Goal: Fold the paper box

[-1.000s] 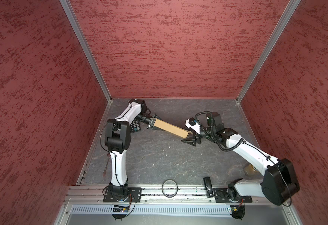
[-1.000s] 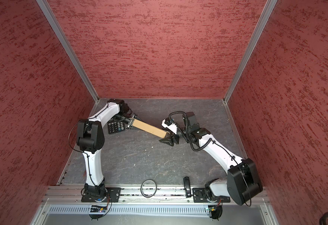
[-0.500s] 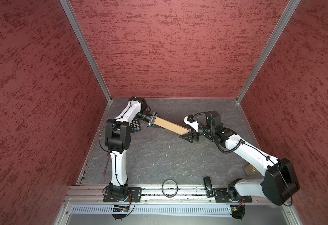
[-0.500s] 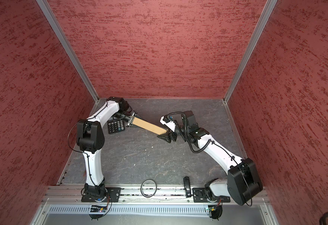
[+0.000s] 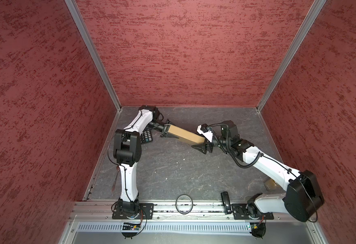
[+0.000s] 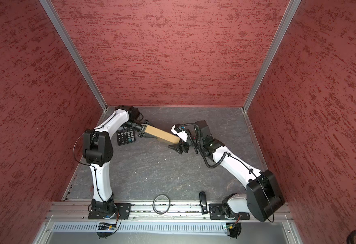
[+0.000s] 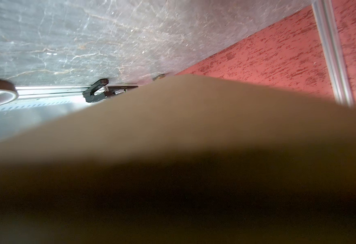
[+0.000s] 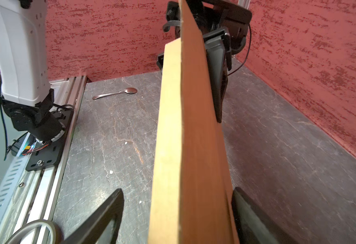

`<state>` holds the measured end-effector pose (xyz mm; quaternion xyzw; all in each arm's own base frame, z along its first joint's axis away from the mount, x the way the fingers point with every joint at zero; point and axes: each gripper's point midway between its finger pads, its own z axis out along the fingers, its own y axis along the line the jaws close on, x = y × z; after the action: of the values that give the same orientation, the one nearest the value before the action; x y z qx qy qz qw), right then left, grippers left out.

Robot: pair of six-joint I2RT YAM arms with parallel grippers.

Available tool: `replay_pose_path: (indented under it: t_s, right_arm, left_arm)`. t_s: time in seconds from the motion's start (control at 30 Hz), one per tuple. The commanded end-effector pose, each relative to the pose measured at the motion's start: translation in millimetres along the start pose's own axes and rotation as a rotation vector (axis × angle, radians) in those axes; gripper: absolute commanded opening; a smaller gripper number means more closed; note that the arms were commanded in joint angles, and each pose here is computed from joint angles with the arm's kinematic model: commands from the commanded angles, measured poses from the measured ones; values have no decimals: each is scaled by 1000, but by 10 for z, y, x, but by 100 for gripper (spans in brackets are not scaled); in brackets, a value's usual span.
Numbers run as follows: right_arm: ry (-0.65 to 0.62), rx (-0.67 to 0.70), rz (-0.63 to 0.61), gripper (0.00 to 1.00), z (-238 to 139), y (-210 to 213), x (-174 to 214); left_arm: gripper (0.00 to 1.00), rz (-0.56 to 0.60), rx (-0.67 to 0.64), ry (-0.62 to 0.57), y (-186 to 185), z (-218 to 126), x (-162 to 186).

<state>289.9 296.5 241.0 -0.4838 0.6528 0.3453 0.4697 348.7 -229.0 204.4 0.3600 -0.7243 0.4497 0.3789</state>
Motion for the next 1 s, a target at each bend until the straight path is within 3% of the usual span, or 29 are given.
replay_pose_path:
  t_s: [0.0,0.37,0.57,0.97]
  right_arm:
    - [-33,33,2,81,67,-48,-52]
    - [-38,66,21,78,87,-109,-20]
    - [-61,121,-19,80,-105,-148,-154]
    - [-114,82,-44,83,-331,-246,-41]
  left_arm:
    - [13,31,53,15,-168,-6,135]
    - [13,55,74,23,-213,-48,138]
    - [13,47,75,20,-132,-121,132]
    - [13,68,120,25,-160,-268,249]
